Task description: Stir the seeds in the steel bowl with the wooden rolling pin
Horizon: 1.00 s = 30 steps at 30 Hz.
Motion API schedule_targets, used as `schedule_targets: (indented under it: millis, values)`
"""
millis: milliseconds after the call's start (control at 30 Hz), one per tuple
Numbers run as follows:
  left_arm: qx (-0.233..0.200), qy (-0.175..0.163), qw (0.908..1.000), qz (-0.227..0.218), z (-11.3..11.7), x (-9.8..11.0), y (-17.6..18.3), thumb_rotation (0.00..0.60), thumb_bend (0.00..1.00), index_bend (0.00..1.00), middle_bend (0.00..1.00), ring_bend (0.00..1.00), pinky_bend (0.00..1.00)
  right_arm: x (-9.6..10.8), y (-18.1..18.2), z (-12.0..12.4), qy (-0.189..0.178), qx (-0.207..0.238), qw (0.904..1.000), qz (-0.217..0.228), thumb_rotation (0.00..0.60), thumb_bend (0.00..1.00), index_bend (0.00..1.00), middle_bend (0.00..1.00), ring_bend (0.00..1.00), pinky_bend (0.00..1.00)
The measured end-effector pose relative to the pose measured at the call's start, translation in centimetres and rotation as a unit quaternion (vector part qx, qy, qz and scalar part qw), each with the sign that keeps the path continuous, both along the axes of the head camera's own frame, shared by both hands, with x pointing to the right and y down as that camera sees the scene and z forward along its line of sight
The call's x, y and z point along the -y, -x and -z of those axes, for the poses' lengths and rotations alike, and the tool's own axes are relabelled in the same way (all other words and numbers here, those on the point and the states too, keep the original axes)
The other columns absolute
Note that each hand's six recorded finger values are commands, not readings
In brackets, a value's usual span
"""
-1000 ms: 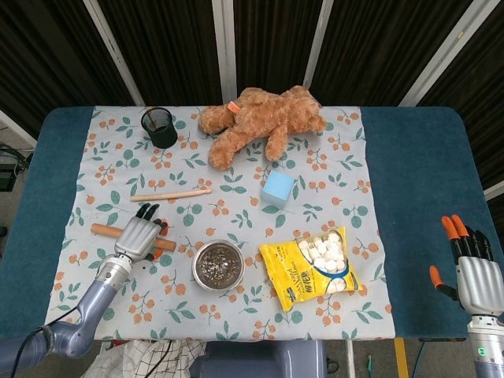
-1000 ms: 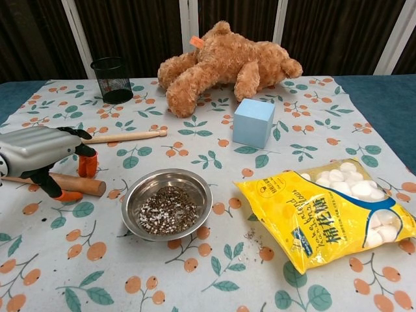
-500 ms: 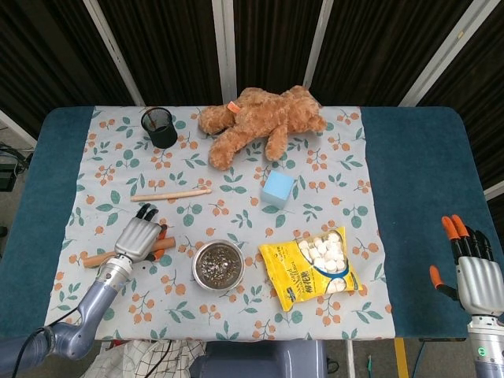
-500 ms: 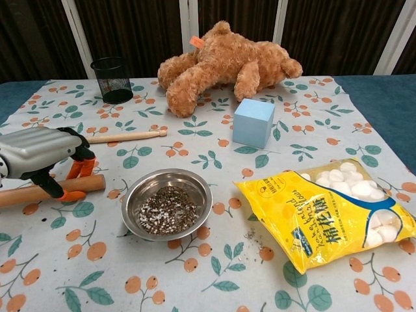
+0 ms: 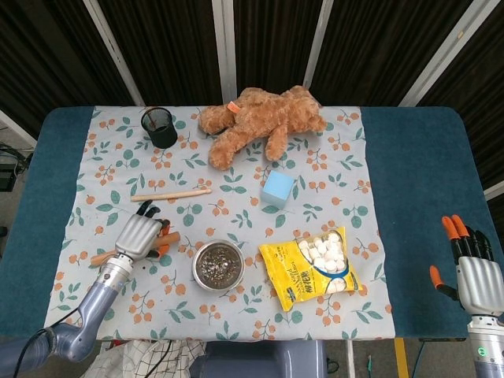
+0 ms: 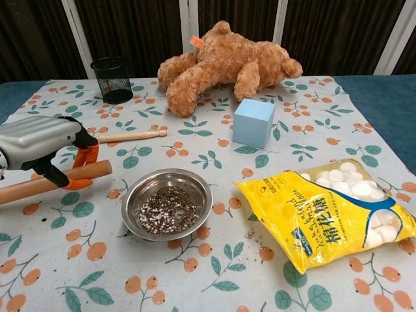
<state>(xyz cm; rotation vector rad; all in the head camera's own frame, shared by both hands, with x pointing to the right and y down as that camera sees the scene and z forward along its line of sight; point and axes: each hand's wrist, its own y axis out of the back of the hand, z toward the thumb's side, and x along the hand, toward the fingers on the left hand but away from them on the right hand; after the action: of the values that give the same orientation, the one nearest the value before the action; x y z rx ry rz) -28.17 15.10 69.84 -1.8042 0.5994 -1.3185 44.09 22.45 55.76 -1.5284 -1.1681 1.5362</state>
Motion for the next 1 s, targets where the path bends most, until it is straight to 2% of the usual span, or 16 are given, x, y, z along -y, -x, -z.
schedule_targets:
  millis: [167, 300, 467, 633, 1000]
  values:
    - [-0.052, -0.018, 0.9980, 0.030, 1.6, 0.7, -0.4, 0.600, 0.75, 0.65, 0.70, 0.21, 0.10, 0.0, 0.0, 0.0, 0.000, 0.000, 1.0000, 0.000, 0.600, 0.42, 0.00, 0.00, 0.00, 0.00]
    - [-0.111, -0.035, 0.9912, 0.064, 3.4, 1.5, -0.8, 0.600, 0.75, 0.65, 0.70, 0.21, 0.10, 0.1, 0.0, 0.0, 0.000, -0.001, 1.0000, 0.001, 0.600, 0.42, 0.00, 0.00, 0.00, 0.00]
    - [-0.199, -0.061, 0.9732, 0.097, 6.4, 2.6, -1.7, 0.600, 0.75, 0.64, 0.70, 0.21, 0.10, 0.0, 0.1, 0.0, -0.001, -0.002, 1.0000, 0.000, 0.600, 0.42, 0.00, 0.00, 0.00, 0.00]
    - [-0.273, -0.067, 0.9528, 0.114, 8.8, 3.2, -3.4, 0.600, 0.75, 0.64, 0.70, 0.21, 0.10, 0.0, 0.1, 0.0, -0.002, -0.002, 1.0000, 0.000, 0.600, 0.42, 0.00, 0.00, 0.00, 0.00]
    - [-0.400, -0.067, 0.9058, 0.122, 11.3, 3.5, -7.5, 0.600, 0.75, 0.64, 0.70, 0.21, 0.10, 0.1, 0.0, 0.0, -0.001, 0.000, 1.0000, 0.000, 0.600, 0.42, 0.00, 0.00, 0.00, 0.00]
